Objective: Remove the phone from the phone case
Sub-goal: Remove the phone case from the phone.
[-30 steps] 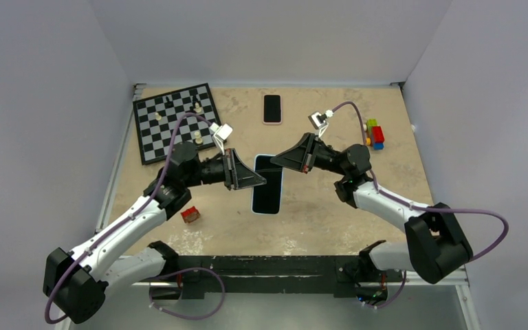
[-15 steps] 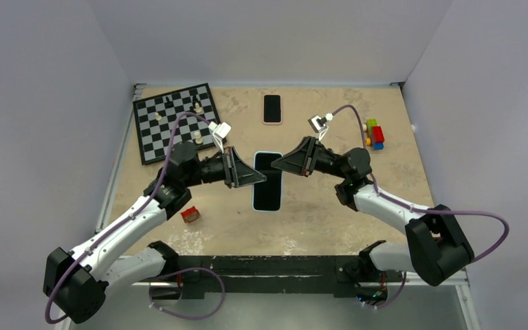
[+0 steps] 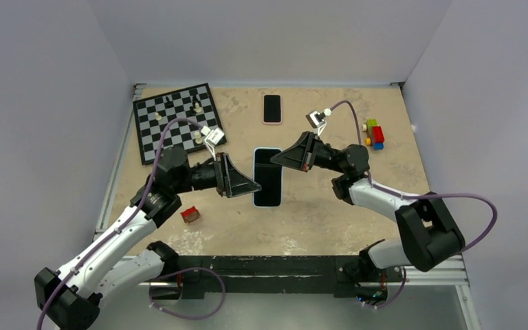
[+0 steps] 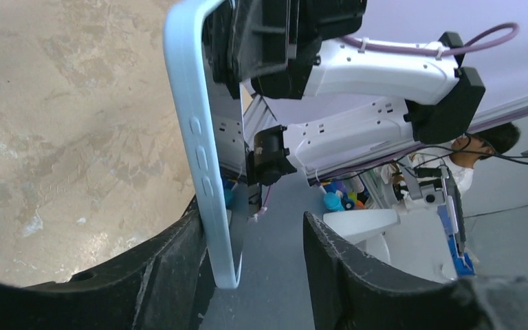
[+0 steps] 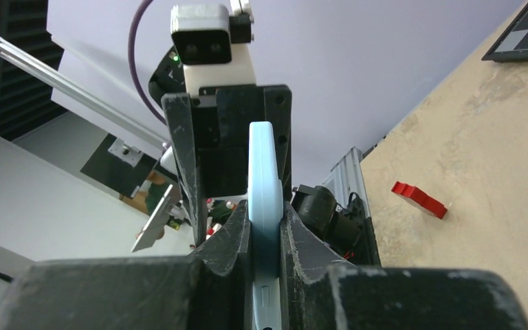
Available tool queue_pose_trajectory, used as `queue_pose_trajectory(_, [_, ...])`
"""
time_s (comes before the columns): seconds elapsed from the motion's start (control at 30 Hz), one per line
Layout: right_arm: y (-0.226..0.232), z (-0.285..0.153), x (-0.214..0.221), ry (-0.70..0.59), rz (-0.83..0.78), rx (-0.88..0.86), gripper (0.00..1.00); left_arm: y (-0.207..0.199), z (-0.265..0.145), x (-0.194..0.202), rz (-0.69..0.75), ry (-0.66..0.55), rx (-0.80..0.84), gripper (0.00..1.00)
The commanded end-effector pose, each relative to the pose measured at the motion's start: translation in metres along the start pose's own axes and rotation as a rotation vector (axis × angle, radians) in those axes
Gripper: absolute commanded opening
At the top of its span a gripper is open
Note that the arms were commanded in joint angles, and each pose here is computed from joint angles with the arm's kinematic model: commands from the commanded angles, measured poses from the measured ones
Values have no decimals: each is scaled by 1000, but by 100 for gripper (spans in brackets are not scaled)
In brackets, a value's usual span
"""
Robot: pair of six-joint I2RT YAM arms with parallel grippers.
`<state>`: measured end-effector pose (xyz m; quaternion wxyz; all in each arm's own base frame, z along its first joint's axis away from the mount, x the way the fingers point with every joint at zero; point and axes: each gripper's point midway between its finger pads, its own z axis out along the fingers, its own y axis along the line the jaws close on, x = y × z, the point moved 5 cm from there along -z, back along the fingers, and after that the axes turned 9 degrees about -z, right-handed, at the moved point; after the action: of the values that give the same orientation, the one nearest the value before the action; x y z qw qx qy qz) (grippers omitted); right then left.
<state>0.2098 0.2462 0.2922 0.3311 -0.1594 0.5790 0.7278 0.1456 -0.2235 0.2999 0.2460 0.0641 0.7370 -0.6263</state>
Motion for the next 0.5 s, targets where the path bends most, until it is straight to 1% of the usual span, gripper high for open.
queue_pose_trajectory(0.0, [18,8,-23,-41,-75,-103,0,10,-5,17,19,80,-5,55])
queue_pose_trajectory(0.07, [16,9,-26,-54,-65,-118,0,13,-5,19,9,89,-12,46])
queue_pose_trajectory(0.1, [16,11,-27,-58,-61,-124,0,15,-4,20,1,96,-13,43])
queue_pose_trajectory(0.17, [14,12,-29,-62,-56,-125,0,16,-1,22,-21,119,6,40])
queue_pose_trajectory(0.23, [13,14,-32,-70,-56,-120,0,13,2,21,-19,125,41,39])
queue_pose_trajectory(0.47, [4,18,-42,-95,-74,-30,0,17,0,25,-16,141,26,42])
